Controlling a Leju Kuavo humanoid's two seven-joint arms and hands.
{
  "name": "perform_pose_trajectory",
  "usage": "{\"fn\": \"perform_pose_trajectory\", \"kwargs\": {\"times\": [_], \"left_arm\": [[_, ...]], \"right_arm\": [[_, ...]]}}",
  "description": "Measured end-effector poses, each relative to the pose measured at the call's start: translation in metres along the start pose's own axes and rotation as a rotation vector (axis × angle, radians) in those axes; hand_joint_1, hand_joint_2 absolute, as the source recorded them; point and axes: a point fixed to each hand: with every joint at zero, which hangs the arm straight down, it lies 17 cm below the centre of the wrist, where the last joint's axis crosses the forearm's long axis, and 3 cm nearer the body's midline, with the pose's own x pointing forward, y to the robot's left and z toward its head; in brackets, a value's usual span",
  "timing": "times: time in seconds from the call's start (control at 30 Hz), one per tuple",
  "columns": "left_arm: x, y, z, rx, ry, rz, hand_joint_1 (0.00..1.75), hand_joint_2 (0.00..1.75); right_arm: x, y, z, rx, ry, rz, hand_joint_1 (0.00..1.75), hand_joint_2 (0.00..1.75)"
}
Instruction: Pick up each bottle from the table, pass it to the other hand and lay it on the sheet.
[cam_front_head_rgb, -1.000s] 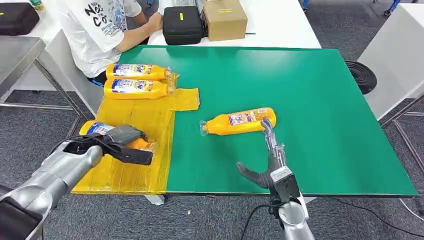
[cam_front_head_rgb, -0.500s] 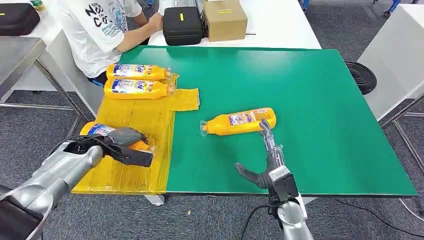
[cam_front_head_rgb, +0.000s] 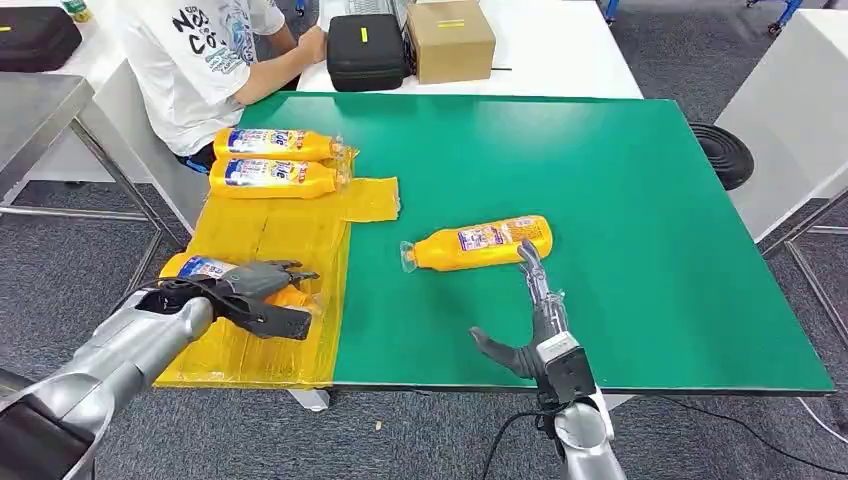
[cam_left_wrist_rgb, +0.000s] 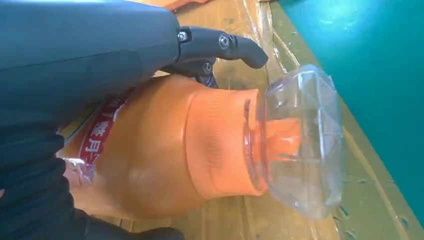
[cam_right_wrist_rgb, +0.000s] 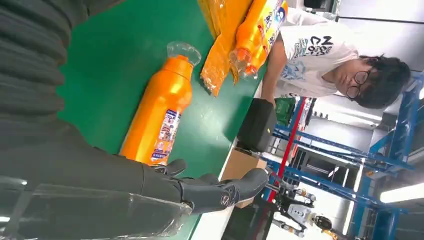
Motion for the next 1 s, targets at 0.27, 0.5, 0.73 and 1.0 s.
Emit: {"fn": "perform_pose_trajectory", "kwargs": {"times": [0.27, 0.5, 0.73, 1.0], "left_arm": [[0.004, -0.001, 0.0, -0.019, -0.019, 0.011, 0.0, 1.75], [0.013, 0.009, 0.002, 0.001, -0.071, 0.04, 0.0, 1.75], [0.018, 0.024, 0.007, 0.044, -0.106, 0.04, 0.0, 0.0], [0.021, 0.033, 0.012, 0.057, -0.121, 0.027, 0.0, 0.0]], "right_arm": [[0.0, 0.0, 0.0, 0.0, 0.0, 0.001, 0.0, 1.75], [-0.002, 0.001, 0.004, 0.0, 0.01, 0.0, 0.0, 1.75], [-0.004, 0.002, 0.013, -0.003, 0.024, 0.0, 0.0, 1.75], [-0.002, -0.001, 0.016, -0.009, 0.022, 0.005, 0.0, 1.75]]}}
